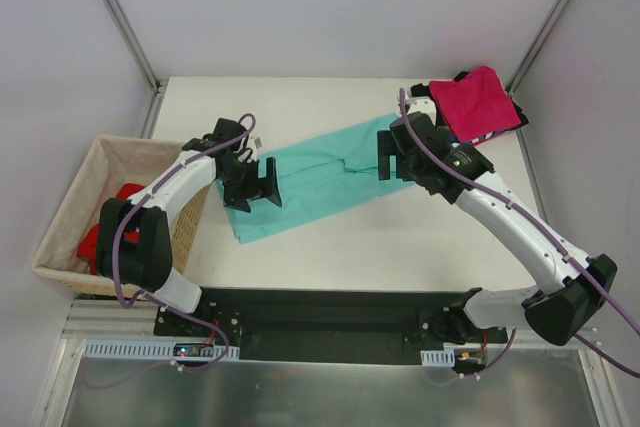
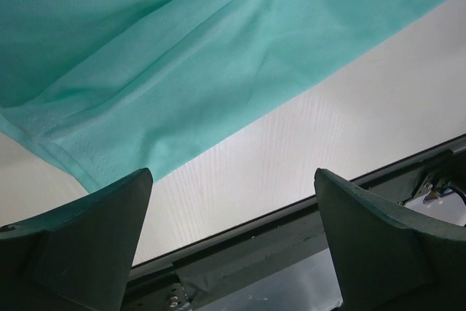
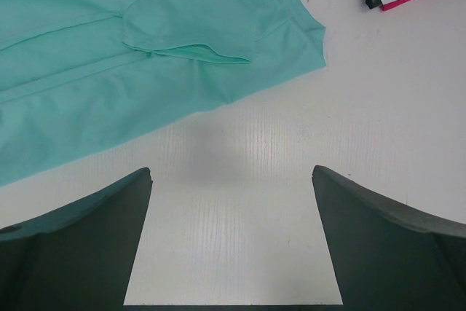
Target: Fold and stack the t-shirts
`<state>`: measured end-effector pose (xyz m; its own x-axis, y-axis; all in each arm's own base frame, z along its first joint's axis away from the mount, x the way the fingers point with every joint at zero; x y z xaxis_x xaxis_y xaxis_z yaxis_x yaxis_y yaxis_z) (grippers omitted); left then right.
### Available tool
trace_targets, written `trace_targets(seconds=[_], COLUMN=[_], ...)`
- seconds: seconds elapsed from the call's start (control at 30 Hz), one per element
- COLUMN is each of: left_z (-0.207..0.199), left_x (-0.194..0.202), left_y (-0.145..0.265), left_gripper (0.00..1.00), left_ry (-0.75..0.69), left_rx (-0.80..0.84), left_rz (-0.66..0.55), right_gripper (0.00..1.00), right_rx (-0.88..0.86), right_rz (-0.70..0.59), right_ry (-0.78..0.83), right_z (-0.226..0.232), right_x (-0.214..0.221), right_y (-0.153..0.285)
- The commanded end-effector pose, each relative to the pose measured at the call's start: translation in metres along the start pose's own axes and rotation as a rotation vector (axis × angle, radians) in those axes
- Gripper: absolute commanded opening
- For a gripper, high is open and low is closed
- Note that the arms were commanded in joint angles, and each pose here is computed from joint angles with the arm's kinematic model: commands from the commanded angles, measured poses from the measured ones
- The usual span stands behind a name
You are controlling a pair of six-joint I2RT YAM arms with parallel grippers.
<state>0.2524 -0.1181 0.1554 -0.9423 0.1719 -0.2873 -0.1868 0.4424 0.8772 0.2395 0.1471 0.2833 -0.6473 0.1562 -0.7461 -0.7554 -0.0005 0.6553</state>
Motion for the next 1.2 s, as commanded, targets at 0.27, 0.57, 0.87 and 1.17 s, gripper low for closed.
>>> trace_targets(seconds=[0.27, 0.57, 0.87, 1.17], left_z=[0.022, 0.033, 0.047, 0.051], left_x=[0.013, 0.014, 0.015, 0.029], left_y=[-0.009, -0.031, -0.041, -0.053], left_gripper=[0.95, 0.94, 0.94, 0.93], left_ry=[0.108, 0.141, 0.186, 0.24], left_rx=[-0.069, -0.079, -0.085, -0.071], left_rz=[0.029, 0.072, 0.101, 0.155], right_gripper=[0.97, 0.97, 0.97, 0.97], right_rx=[0.009, 0.016, 0.016, 0.019], right_rz=[-0.038, -0.042, -0.058, -0.077], right_ry=[-0.014, -0.011, -0.022, -0.03], right_z=[0.0, -0.004, -0.008, -0.014], right_x=[-0.006, -0.005, -0.007, -0.007], right_y=[0.009, 0.011, 0.017, 0.024])
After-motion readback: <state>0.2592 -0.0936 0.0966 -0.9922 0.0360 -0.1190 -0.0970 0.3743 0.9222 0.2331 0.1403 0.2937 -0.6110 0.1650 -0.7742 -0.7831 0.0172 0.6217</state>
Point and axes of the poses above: each gripper's point midway between its finger pads, its own y axis back along the fingers, its own z axis along the line the jaws close on, x = y × z, the point moved 7 cm from there along y, back along the fingers, and after that the axes turned 15 degrees about -y, right-handed, at the moved point
